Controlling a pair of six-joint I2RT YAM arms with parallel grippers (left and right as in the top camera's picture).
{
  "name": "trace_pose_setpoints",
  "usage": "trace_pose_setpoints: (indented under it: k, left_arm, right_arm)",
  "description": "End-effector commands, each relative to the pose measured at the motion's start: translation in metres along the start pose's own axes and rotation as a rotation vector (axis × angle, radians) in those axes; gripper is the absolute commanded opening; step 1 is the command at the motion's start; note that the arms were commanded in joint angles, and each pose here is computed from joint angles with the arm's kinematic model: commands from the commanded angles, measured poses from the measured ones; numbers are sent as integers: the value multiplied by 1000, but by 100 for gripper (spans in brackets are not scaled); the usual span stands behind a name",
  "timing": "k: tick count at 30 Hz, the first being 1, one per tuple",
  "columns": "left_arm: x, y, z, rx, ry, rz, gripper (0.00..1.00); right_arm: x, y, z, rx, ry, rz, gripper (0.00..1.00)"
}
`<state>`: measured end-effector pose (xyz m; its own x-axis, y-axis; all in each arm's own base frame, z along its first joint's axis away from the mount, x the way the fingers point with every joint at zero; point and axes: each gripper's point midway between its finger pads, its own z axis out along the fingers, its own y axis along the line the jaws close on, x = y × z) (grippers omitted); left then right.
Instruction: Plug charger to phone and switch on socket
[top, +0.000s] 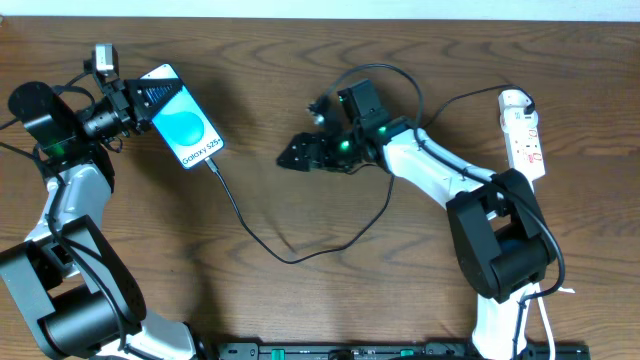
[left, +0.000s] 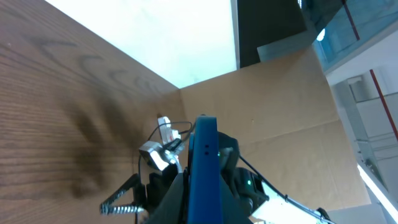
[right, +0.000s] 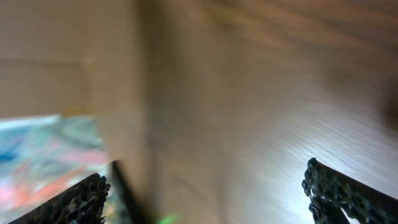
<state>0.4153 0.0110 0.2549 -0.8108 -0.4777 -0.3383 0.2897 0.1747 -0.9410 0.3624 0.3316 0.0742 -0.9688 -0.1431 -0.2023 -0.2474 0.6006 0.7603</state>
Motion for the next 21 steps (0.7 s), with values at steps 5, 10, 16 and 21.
trace_pose_setpoints:
  k: [5,10,16,21]
  left_arm:
    - [8,2,0,10,25,7,7]
    - [20,18,0,2,19,-18,8]
    - [40,55,-1,-52,-52,-98,8]
    - [67,81,-3,-89,-73,-116,7]
  right_arm:
    - [-18,-62,-51,364,-126,46,98]
    - [-31,-53,-98,497,-246,21,99]
    - [-47,-16,-153,572,-426,-52,99]
    - [-51,8,-183,577,-519,-84,99]
